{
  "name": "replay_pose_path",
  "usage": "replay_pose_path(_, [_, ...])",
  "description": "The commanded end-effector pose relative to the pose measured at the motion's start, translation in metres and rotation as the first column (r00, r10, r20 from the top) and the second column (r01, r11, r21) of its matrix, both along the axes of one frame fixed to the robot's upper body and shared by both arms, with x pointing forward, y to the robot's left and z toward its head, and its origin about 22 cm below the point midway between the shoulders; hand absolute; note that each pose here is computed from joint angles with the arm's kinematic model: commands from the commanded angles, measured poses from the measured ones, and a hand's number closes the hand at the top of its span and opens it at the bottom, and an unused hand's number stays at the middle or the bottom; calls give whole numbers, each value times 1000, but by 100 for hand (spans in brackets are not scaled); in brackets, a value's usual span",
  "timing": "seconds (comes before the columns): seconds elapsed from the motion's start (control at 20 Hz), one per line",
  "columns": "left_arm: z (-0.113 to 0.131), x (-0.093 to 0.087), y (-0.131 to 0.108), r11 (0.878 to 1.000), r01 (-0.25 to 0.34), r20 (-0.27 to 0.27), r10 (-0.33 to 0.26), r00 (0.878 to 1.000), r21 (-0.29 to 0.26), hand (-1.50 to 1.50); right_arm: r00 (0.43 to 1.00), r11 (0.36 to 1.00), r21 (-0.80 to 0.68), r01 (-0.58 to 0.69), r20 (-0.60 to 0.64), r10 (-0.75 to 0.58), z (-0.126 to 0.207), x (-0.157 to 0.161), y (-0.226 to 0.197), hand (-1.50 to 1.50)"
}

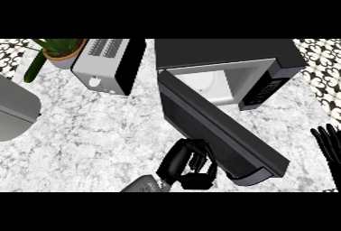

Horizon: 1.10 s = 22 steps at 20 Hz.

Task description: Pick up the milk, place it into the microwave and close the microwave

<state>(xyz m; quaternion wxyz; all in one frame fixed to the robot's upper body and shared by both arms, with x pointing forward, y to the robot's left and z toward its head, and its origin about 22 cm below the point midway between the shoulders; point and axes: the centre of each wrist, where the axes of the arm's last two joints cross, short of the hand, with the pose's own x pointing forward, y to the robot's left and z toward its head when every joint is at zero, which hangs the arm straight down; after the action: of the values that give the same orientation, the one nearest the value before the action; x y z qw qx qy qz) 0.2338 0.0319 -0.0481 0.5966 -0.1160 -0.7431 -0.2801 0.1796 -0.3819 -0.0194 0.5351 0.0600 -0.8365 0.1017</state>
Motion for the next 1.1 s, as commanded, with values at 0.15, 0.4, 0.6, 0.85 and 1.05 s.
replay_pose_path(0.15, [12,12,-15,998,-25,17,26,1000,-57,150,987,988,38,-151,66,149,33,5,3,-150])
replay_pose_path(0.4, [25,20,-21,990,-68,33,72,997,-125,150,975,977,26,-214,64,212,52,12,6,-150])
replay_pose_path(0.6, [35,29,-23,970,-172,53,184,982,-174,150,971,974,-17,-227,80,227,71,18,8,-150])
replay_pose_path(0.85, [50,49,-25,936,-293,35,305,952,-196,150,961,966,-69,-250,103,256,97,25,4,-150])
replay_pose_path(1.05, [64,62,-28,907,-359,12,371,929,-220,-150,962,971,-57,-231,133,237,108,29,-6,-150])
